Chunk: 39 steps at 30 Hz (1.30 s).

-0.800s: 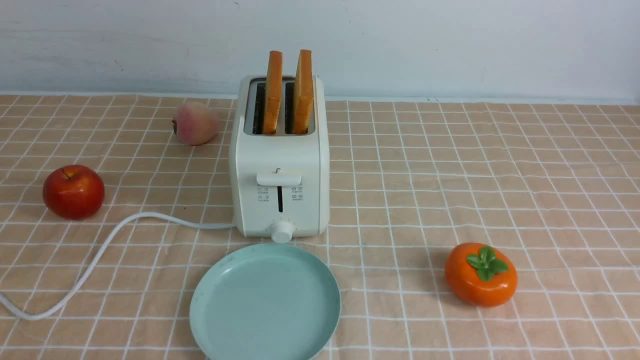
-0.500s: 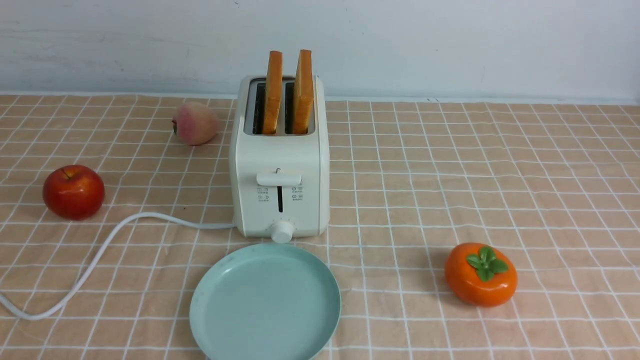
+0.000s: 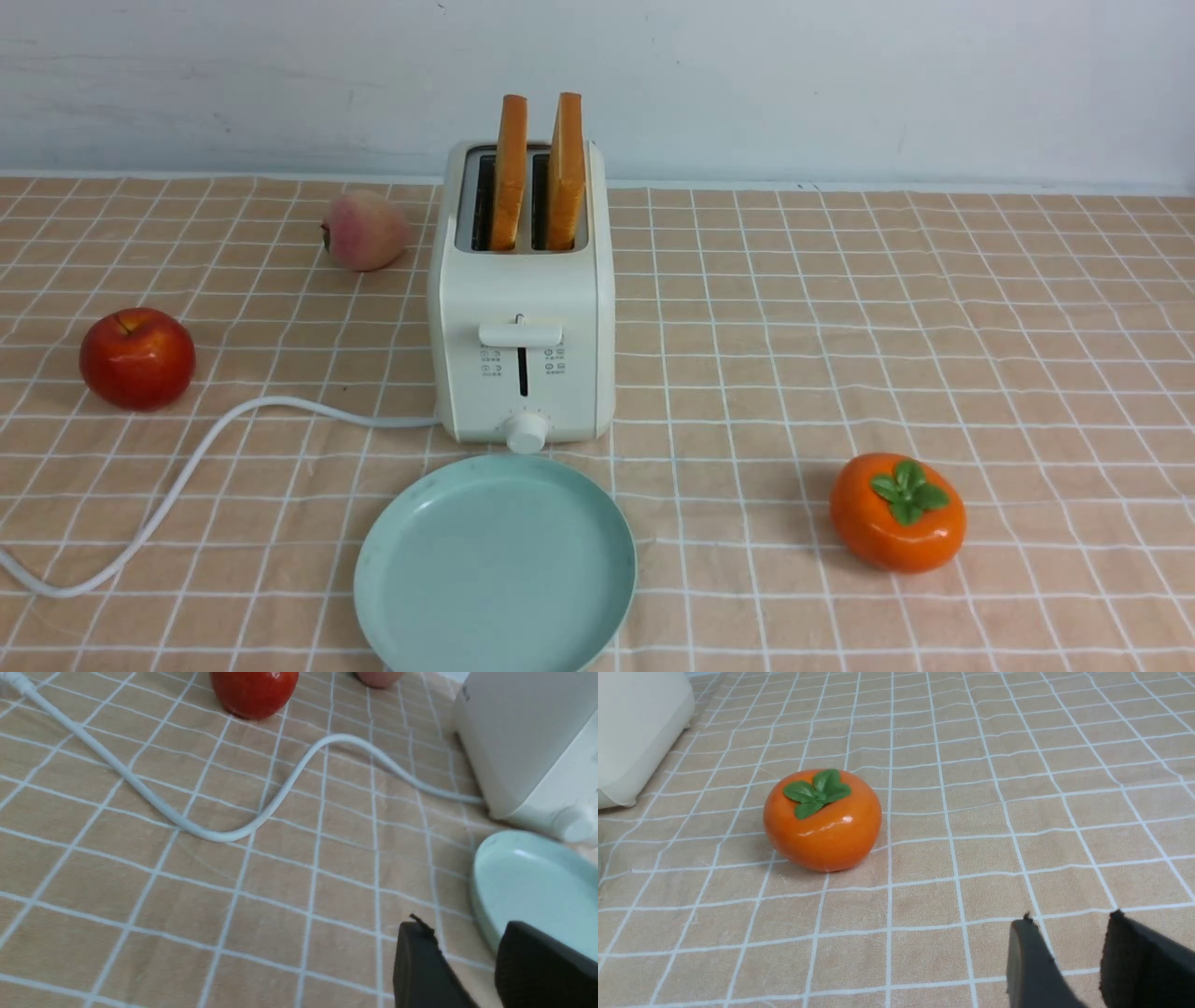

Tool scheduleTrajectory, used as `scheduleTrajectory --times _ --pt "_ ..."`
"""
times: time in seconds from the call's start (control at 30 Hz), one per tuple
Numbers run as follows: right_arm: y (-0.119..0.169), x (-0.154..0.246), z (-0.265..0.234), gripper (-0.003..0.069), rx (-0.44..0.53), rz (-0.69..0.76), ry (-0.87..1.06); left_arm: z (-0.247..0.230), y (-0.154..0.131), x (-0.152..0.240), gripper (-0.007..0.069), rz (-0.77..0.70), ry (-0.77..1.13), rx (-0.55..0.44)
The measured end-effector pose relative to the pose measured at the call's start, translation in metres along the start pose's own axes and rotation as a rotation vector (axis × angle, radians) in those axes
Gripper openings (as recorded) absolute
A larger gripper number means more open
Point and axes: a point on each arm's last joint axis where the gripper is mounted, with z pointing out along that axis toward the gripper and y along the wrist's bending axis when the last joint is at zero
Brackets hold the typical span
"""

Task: Take toasted bread from bread machine on light coffee tablecloth place on plate.
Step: 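Reach for a toast slice standing in the toaster with the left gripper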

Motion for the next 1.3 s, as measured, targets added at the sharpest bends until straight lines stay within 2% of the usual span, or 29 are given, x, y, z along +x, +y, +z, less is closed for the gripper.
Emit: scheduleTrajectory --times 0.17,0.33,0.47,0.53,0.57,0.63,0.7,0.77,0.87,0.93,1.0,1.1,1.13,1.23,1.3 --pt "-0.001 0.0 0.0 0.0239 0.007 -0.019 -0.002 -0.001 -0.007 -0.008 0.0238 -0.205 -0.083 0.082" --pt "-0.001 -0.001 0.0 0.0239 0.012 -0.032 -0.005 -0.002 -0.01 -0.016 0.0238 -0.294 -0.163 0.134" --pt "0.003 -0.005 0.001 0.0239 -0.035 0.11 -0.072 -0.003 -0.011 -0.021 0.0234 -0.366 -0.207 0.165" --pt "0.006 -0.016 -0.001 0.0239 -0.098 0.303 -0.181 -0.005 -0.012 -0.026 0.0181 -0.455 -0.256 0.196" --pt "0.007 -0.021 -0.002 0.0239 -0.131 0.417 -0.234 -0.005 -0.012 -0.029 0.0113 -0.49 -0.283 0.21" --pt "0.007 -0.027 -0.004 0.0239 -0.159 0.501 -0.299 -0.006 -0.012 -0.031 0.0023 -0.517 -0.31 0.222" --pt "0.006 -0.03 -0.005 0.0239 -0.169 0.519 -0.336 -0.007 -0.013 -0.033 -0.0014 -0.521 -0.305 0.226" --pt "0.006 -0.032 -0.006 0.0239 -0.172 0.52 -0.356 -0.013 -0.021 -0.042 -0.0014 -0.505 -0.294 0.244" --pt "0.006 -0.034 -0.007 0.0239 -0.188 0.588 -0.376 -0.031 -0.042 -0.069 -0.0014 -0.39 -0.269 0.28" --pt "0.007 -0.042 -0.011 0.0232 -0.211 0.657 -0.372 -0.045 -0.061 -0.093 -0.0014 -0.277 -0.198 0.269" --pt "0.011 -0.058 -0.02 0.0215 -0.23 0.659 -0.362 -0.05 -0.073 -0.109 -0.0014 -0.21 -0.108 0.238" --pt "0.021 -0.103 -0.041 0.0133 -0.225 0.563 -0.27 -0.04 -0.094 -0.139 -0.0014 -0.121 0.146 0.118" --pt "0.021 -0.103 -0.041 0.0126 -0.224 0.556 -0.27 -0.037 -0.093 -0.138 -0.0014 -0.118 0.174 0.103" --pt "0.031 -0.153 -0.047 0.0003 -0.164 0.386 -0.024 -0.006 -0.104 -0.159 -0.0014 -0.056 0.432 -0.033" --pt "0.036 -0.171 -0.034 -0.0017 -0.13 0.289 0.16 0.014 -0.108 -0.166 -0.0014 -0.017 0.522 -0.064"
